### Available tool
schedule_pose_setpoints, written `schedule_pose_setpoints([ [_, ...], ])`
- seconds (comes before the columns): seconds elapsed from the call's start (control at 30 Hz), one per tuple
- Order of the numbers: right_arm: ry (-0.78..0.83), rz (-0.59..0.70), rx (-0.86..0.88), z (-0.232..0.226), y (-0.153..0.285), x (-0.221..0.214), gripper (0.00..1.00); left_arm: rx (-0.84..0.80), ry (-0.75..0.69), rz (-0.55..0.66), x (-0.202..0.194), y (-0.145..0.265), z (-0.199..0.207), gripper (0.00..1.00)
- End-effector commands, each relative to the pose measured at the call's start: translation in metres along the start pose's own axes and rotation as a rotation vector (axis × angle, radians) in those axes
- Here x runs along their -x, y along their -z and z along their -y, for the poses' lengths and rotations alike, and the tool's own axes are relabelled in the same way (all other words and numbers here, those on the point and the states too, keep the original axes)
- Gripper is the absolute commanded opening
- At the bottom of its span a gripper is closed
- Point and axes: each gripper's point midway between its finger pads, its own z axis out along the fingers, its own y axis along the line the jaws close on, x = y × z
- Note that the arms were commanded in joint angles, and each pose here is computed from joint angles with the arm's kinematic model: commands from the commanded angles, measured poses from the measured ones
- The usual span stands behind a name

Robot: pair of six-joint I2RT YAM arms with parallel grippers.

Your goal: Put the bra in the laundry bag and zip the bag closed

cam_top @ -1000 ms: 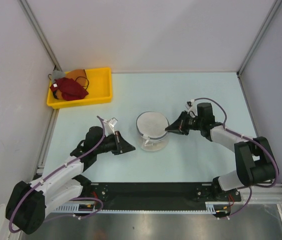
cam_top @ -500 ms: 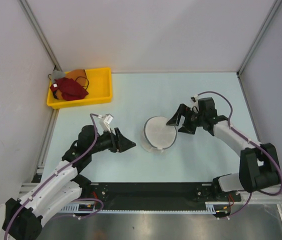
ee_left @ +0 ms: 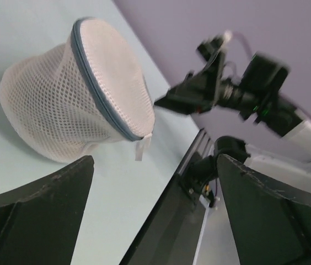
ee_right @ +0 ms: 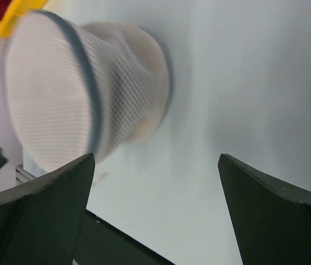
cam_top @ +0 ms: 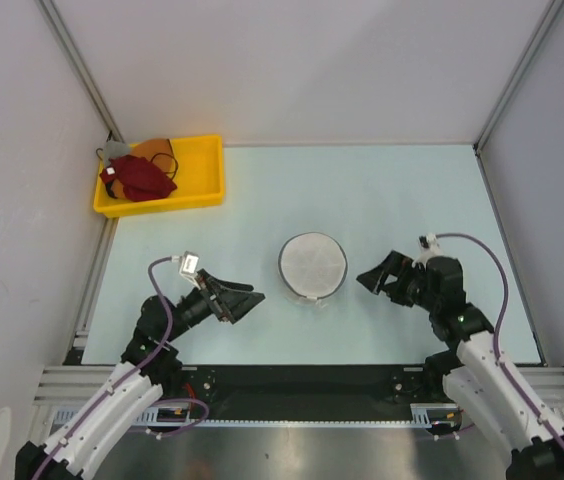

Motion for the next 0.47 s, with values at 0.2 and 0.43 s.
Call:
schedule_pose_setpoints([
  [0.2,-0.189,0.262,0.123,0.032,0.001,-0.021,1.00,-0.113,0.085,0.340,0.018,0.021,-0.011,1.00],
  [0.43,-0.240,0.189,0.211,0.027,-0.005,-0.043,1.00,-0.225,0.075,0.332,0.019,0.026,0.013,1.00],
])
